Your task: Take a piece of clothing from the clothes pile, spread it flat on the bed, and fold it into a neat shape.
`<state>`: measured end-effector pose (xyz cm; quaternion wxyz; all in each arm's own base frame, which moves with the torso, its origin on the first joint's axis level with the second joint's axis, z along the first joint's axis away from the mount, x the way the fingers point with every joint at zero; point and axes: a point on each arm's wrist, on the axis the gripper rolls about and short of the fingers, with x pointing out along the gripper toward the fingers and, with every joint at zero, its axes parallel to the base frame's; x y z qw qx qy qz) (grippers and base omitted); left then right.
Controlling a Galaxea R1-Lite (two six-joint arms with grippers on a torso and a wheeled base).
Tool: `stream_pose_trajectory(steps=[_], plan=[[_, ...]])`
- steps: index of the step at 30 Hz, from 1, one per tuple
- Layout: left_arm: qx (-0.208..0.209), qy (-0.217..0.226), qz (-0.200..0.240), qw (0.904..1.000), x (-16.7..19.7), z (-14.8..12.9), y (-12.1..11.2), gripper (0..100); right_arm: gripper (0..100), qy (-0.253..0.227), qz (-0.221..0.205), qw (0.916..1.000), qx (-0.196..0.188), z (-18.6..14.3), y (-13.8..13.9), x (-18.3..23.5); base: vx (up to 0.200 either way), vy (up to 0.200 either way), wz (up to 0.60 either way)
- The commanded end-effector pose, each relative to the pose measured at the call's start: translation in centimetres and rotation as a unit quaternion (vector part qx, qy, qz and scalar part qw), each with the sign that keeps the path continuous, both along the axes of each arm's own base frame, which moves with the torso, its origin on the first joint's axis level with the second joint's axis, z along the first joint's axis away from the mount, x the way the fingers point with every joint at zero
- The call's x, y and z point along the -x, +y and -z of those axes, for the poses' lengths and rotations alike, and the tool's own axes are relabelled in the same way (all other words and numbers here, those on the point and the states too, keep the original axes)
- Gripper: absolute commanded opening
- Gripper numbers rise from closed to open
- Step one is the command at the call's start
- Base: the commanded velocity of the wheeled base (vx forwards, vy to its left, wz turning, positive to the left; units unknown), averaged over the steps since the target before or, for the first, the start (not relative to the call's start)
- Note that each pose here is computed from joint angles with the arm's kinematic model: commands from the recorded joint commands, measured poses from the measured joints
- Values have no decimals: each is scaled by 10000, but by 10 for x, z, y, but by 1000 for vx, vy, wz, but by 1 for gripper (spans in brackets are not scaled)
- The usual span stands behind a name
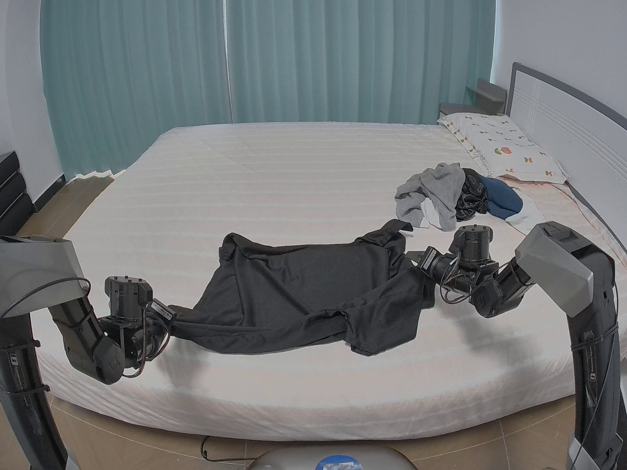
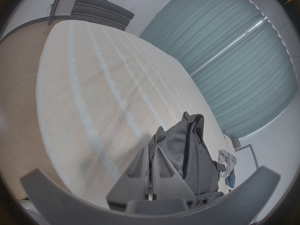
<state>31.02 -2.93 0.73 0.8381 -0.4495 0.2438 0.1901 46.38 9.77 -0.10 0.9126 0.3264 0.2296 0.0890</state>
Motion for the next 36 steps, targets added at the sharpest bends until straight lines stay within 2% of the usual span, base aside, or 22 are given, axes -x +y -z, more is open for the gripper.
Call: stream_pose_trajectory(steps=[1,6,10,18,22,28,36], plan=[[3,44,8,10000,0,3,0,0,100,17,-58,10000,-45,-16,-9,11,0,0,0],[1,59,23,10000,1,3,-1,0,100,102,-53,9999,-121,-36,-28,30,0,0,0],[0,67,31,10000,2,3,-2,0,100,454,-325,9983,-188,-39,-32,63,0,0,0],[-2,89,31,10000,4,3,-1,0,100,1320,-757,9882,-196,-12,-18,110,0,0,0],[-2,89,31,10000,4,3,-1,0,100,1500,-917,9843,-167,-2,-4,115,0,0,0],[-2,89,31,10000,4,3,-1,0,100,1661,-973,9806,-362,7,17,112,0,0,0],[2,90,37,10000,4,3,-1,0,100,1763,-989,9788,-322,17,22,108,0,0,0]])
